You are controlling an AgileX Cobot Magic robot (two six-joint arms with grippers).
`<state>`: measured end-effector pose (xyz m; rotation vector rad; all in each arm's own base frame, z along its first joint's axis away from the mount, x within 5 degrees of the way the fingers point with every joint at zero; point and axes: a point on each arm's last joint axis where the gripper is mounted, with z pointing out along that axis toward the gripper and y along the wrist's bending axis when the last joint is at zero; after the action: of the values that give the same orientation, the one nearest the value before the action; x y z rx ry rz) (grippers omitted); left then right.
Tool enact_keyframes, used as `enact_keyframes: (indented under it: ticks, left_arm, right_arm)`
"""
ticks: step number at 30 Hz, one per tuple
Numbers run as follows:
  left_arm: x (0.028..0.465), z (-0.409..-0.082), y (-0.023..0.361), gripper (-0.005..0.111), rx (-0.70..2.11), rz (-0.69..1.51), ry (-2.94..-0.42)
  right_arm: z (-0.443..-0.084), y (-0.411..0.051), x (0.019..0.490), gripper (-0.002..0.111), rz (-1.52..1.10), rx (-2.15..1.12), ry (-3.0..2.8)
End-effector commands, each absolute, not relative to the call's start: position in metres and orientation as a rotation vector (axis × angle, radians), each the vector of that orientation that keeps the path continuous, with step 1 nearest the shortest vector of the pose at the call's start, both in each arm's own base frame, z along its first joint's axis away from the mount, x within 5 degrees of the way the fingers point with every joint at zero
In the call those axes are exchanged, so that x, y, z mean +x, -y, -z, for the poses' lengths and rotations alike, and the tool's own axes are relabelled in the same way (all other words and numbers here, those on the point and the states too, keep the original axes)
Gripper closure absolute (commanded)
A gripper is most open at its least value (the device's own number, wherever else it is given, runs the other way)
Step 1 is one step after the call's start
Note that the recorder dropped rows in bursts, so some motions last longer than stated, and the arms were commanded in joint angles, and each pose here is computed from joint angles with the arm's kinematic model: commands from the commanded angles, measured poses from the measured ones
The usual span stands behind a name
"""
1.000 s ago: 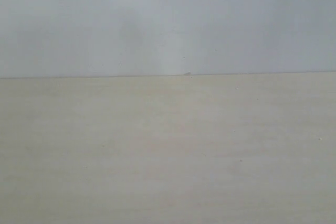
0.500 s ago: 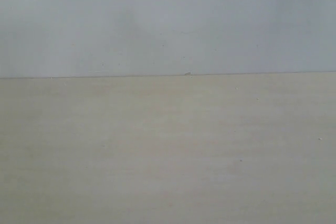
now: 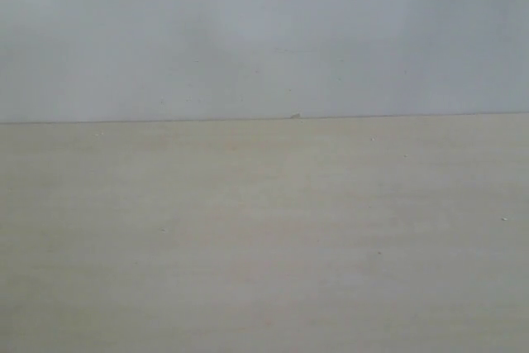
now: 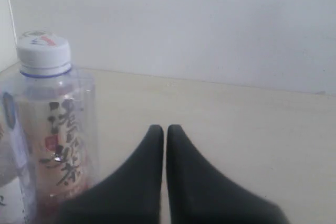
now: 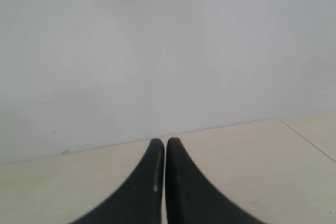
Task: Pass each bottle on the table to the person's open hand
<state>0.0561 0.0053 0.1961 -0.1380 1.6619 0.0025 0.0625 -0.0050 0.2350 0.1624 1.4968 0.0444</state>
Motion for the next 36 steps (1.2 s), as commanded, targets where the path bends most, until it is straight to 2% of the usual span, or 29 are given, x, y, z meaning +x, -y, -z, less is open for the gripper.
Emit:
enact_keyframes:
  ticks: [1, 6, 36]
  left_arm:
    - [0.056, -0.197, -0.005, 0.103, -0.136, -0.009, -1.657]
    - [0.056, -0.197, -0.005, 0.103, -0.136, -0.009, -1.657]
    - [0.056, -0.197, -0.005, 0.103, -0.136, -0.009, -1.657]
  right_arm:
    - [-0.226, 0.006, 0.063, 0.107, -0.041, 0.183, -1.485]
    - [-0.213, 0.006, 0.062, 0.107, -0.064, 0.197, -1.5]
    - [-0.209, 0.005, 0.057, 0.107, -0.1, 0.235, -1.518]
